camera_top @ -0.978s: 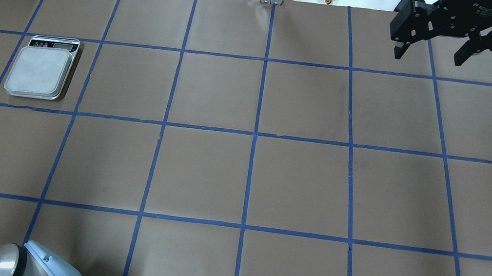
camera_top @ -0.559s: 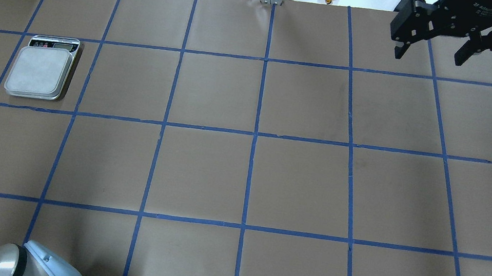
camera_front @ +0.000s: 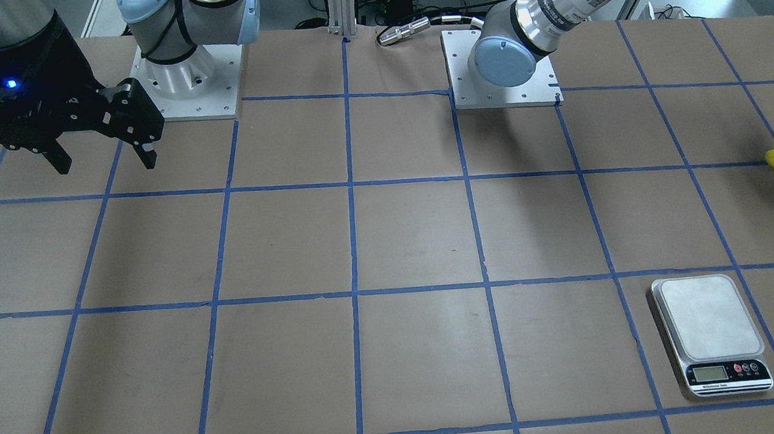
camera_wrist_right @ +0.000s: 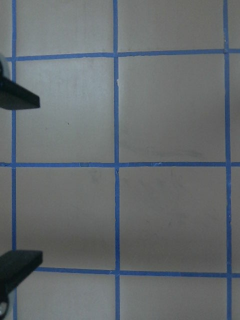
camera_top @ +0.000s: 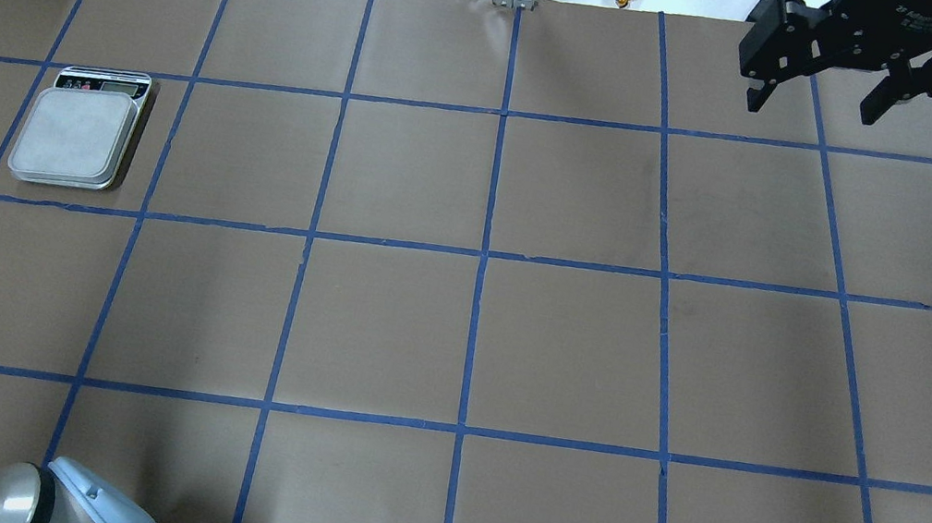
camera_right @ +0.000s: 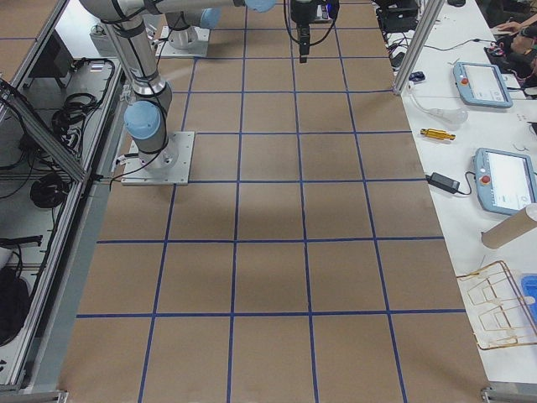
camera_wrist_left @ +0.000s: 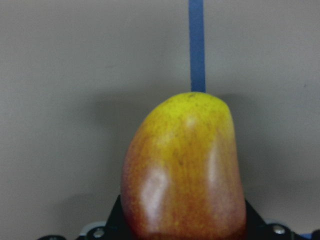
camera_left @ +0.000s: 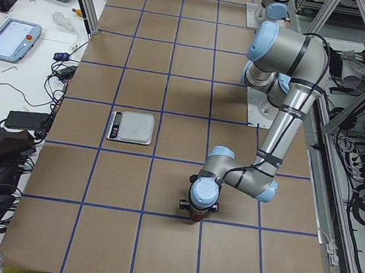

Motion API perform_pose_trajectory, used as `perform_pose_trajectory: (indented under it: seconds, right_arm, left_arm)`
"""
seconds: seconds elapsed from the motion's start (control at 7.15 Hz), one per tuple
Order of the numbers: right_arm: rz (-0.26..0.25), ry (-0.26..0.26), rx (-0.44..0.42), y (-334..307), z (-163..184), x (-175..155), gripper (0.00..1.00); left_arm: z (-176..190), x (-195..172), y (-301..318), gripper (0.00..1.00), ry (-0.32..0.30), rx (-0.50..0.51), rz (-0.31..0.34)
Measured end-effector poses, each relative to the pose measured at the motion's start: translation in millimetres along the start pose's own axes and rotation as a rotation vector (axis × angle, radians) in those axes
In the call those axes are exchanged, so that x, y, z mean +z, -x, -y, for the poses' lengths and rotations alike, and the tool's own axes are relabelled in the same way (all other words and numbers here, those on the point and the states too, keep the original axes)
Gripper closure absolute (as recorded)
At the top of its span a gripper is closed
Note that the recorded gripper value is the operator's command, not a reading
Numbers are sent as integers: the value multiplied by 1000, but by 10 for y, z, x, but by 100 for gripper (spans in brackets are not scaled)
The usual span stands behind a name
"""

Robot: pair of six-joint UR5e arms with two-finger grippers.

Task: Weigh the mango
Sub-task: 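Close the left gripper on the mango and lift it, then carry the mango with the left gripper over the silver scale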

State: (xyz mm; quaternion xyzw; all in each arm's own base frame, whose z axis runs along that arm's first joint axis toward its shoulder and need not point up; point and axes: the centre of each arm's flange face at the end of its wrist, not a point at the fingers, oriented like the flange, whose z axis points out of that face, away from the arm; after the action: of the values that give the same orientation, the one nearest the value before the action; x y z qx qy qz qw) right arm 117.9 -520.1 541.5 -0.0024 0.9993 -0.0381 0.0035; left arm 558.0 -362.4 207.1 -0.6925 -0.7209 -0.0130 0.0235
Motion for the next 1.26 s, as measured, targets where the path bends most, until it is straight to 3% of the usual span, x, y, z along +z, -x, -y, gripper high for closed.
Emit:
perform_pose_trajectory:
  seconds: [0.28, 0.7, 1.26]
  right_arm:
    - [1, 0, 0, -1, -1, -2, 0]
    - [1, 0, 0, 1, -1, -2, 0]
    - [1, 0, 1, -4, 2, 1, 0]
  left_arm:
    - [315, -365, 401, 84, 42, 4, 12]
    - [1123, -980, 1305, 85, 26, 14, -1]
    - [2363, -1139, 2190, 85, 10, -34, -6]
